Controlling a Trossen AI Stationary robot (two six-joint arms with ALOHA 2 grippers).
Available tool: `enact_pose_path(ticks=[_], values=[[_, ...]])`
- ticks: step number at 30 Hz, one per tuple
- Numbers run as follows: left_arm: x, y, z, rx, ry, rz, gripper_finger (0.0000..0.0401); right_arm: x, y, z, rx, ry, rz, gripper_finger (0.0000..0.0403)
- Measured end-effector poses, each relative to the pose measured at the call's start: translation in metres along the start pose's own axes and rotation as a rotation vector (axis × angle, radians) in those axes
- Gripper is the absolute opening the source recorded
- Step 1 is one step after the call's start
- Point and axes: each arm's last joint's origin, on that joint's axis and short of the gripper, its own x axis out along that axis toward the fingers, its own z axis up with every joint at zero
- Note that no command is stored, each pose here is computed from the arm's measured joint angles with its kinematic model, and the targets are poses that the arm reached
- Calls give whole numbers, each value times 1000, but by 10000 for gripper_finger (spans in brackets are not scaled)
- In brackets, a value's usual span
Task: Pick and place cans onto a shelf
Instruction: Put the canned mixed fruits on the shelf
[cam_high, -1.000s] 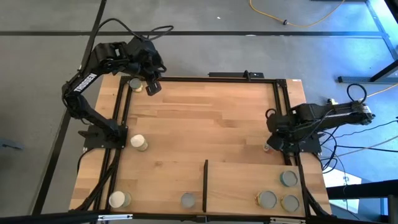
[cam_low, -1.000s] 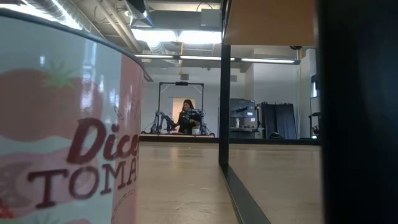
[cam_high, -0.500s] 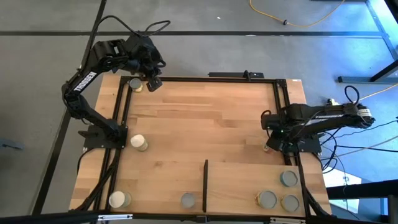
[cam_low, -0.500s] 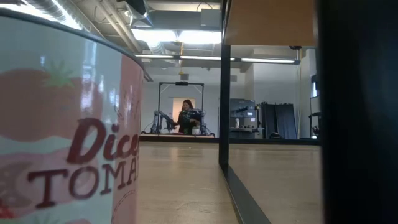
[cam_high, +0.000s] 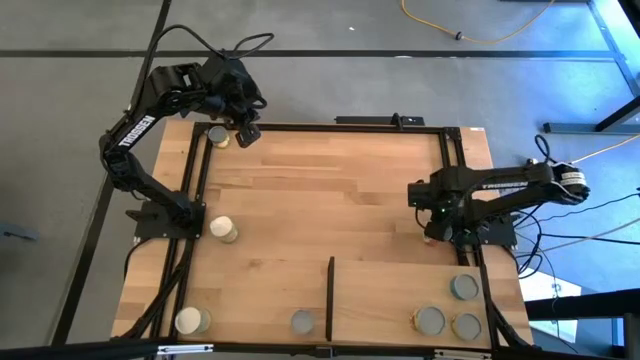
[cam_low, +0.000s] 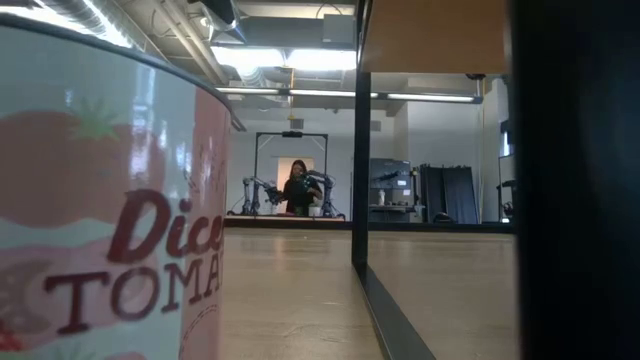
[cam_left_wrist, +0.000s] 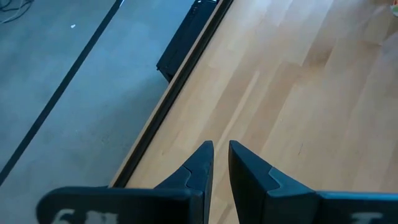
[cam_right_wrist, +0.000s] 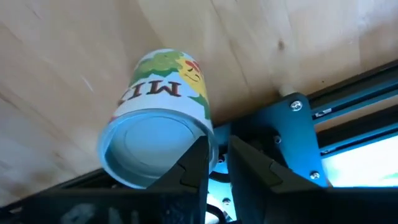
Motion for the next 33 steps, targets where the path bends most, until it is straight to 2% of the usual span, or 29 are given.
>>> enact_pose_path(ticks=[14,17,21,26,33], values=[[0,0,0,1,0,0,42,9,8,20,-126,14,50,62],[0,0,0,1,0,0,42,9,8,21,-125,19,47,50],[0,0,0,1,0,0,42,9,8,21,-127,20,48,12],[0,0,0,2,0,0,42,9,8,21,-124,17,43,7],[0,0,0,9,0,0,42,-14,12,27,-133,-67,39,4]])
